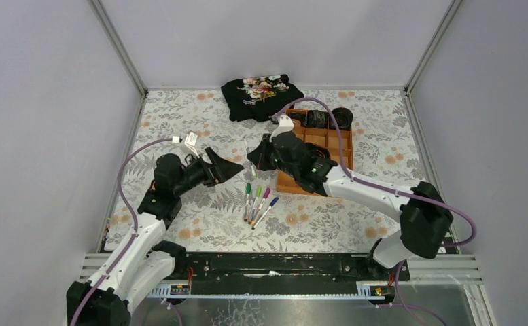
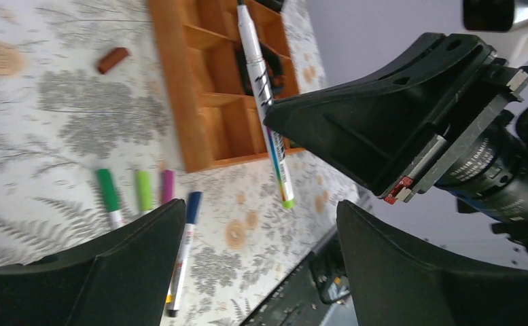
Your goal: Insert the pens into the pen caps
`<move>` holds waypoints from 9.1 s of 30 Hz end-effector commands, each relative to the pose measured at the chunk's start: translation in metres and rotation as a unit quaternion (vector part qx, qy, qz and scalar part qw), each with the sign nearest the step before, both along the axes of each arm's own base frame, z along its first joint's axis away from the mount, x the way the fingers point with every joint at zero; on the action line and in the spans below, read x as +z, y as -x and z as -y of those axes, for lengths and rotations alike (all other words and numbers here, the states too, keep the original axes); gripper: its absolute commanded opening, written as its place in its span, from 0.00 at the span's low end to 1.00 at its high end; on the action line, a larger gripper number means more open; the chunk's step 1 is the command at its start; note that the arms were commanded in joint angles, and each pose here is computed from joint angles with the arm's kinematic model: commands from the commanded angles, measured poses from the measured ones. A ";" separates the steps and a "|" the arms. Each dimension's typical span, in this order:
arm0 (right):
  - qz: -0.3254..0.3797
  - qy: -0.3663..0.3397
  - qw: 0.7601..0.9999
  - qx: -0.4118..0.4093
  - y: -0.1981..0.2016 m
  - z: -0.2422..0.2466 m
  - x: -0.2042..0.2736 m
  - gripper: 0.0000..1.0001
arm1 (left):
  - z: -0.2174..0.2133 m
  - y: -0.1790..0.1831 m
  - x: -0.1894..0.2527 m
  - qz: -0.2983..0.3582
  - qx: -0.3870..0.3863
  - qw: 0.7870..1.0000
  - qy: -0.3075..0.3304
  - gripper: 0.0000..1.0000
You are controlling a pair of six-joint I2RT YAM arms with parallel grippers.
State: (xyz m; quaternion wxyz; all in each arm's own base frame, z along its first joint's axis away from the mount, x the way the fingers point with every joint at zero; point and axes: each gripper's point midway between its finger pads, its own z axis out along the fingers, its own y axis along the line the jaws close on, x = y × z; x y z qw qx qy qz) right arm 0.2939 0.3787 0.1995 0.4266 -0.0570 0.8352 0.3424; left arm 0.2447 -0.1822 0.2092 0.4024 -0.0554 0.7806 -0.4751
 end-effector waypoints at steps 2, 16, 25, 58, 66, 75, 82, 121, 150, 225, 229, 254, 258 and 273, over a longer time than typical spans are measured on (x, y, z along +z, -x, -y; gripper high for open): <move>0.004 -0.158 0.987 0.015 0.019 -0.006 0.059 0.00 | 0.033 0.012 0.046 0.053 -0.066 0.995 0.055 0.78; 0.001 -0.245 0.968 0.045 0.053 0.010 0.088 0.00 | 0.069 0.015 0.052 0.041 -0.094 0.993 0.059 0.48; -0.008 -0.257 0.965 0.051 0.066 0.014 0.082 0.00 | 0.079 0.014 0.062 0.050 -0.104 0.991 0.071 0.25; -0.040 0.083 0.992 -0.085 -0.041 0.046 -0.044 0.69 | -0.070 -0.054 0.045 0.136 0.081 0.968 -0.197 0.00; -0.070 0.110 0.987 -0.088 -0.085 0.029 -0.094 0.68 | -0.082 -0.058 0.039 0.138 0.114 0.960 -0.215 0.00; -0.097 0.125 0.984 -0.086 -0.109 0.013 -0.131 0.61 | -0.087 -0.059 0.039 0.141 0.133 0.957 -0.214 0.00; -0.112 0.139 0.979 -0.099 -0.116 0.012 -0.148 0.57 | -0.088 -0.059 0.039 0.142 0.137 0.956 -0.215 0.00; -0.152 0.336 0.930 0.003 -0.109 0.026 -0.230 0.15 | -0.086 -0.059 0.038 0.141 0.132 0.959 -0.209 0.00; 0.079 -0.050 0.996 0.004 -0.055 0.027 0.118 0.00 | 0.025 0.010 0.075 0.273 -0.151 0.948 -0.063 0.00; 0.165 -0.243 0.944 0.151 0.010 -0.025 0.209 0.00 | 0.027 0.009 0.071 0.262 -0.153 0.951 -0.061 0.00; 0.164 -0.240 0.945 0.152 0.010 -0.024 0.207 0.00 | 0.026 0.009 0.071 0.262 -0.152 0.951 -0.062 0.00; 0.155 -0.227 0.949 0.154 0.006 -0.028 0.191 0.00 | 0.026 0.010 0.071 0.263 -0.151 0.951 -0.062 0.00; 0.153 -0.229 0.949 0.155 0.005 -0.030 0.190 0.00 | 0.027 0.010 0.071 0.264 -0.153 0.950 -0.061 0.00; 0.148 -0.224 0.951 0.155 0.003 -0.033 0.181 0.00 | 0.027 0.013 0.073 0.271 -0.158 0.948 -0.058 0.00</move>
